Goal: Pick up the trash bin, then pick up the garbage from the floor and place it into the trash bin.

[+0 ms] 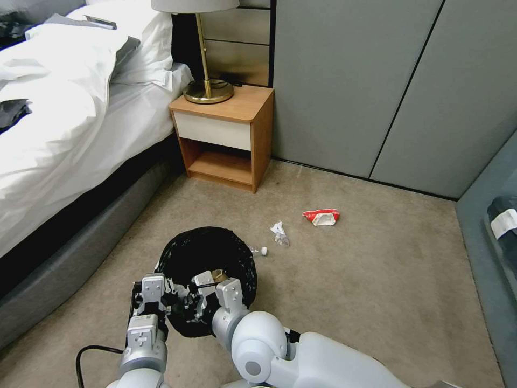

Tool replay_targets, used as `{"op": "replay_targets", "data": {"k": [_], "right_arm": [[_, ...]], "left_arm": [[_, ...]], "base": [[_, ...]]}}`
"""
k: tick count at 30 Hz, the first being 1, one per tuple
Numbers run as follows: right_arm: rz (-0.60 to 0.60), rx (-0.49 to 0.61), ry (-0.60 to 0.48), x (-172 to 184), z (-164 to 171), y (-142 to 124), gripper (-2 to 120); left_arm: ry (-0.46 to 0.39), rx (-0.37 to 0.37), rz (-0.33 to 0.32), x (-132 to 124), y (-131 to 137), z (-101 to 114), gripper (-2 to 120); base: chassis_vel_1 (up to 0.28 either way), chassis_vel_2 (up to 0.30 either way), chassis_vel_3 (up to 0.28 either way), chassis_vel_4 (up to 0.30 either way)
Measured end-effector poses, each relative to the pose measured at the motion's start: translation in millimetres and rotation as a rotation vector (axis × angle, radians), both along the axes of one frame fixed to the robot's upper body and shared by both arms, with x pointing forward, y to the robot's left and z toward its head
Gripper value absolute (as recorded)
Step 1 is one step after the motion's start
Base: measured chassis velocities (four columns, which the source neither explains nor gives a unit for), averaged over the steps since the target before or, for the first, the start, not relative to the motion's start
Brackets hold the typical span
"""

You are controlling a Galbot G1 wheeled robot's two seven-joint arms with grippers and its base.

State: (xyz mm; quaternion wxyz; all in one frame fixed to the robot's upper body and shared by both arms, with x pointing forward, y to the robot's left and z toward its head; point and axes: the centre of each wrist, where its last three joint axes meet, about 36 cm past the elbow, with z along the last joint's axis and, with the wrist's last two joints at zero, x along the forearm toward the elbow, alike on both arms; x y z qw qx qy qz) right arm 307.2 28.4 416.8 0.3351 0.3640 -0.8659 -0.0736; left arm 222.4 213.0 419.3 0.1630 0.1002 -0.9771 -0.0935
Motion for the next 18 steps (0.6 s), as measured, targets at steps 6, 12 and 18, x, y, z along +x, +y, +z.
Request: {"op": "replay_targets", "data": {"k": [6,12,18], "right_arm": [[-0.025,-0.057,0.004,4.7,10.1,0.0,47],[-0.045,-0.092,0.000,7.2,10.4,-1.5,67],[-0.051,-0.114,-0.012,9.6,12.1,-6.2,87]], "left_arm": [[0.001,0.002,-0.002,-0.2,1.1,-0.1,1],[0.000,0.004,-0.001,0.2,2.2,0.1,1],[-0.001,0.022,0.001,1.9,4.7,-1.5,1]], "base": [[0.000,0.000,0.000,0.000],[0.000,0.000,0.000,0.000],[0.000,0.000,0.000,0.000]]}}
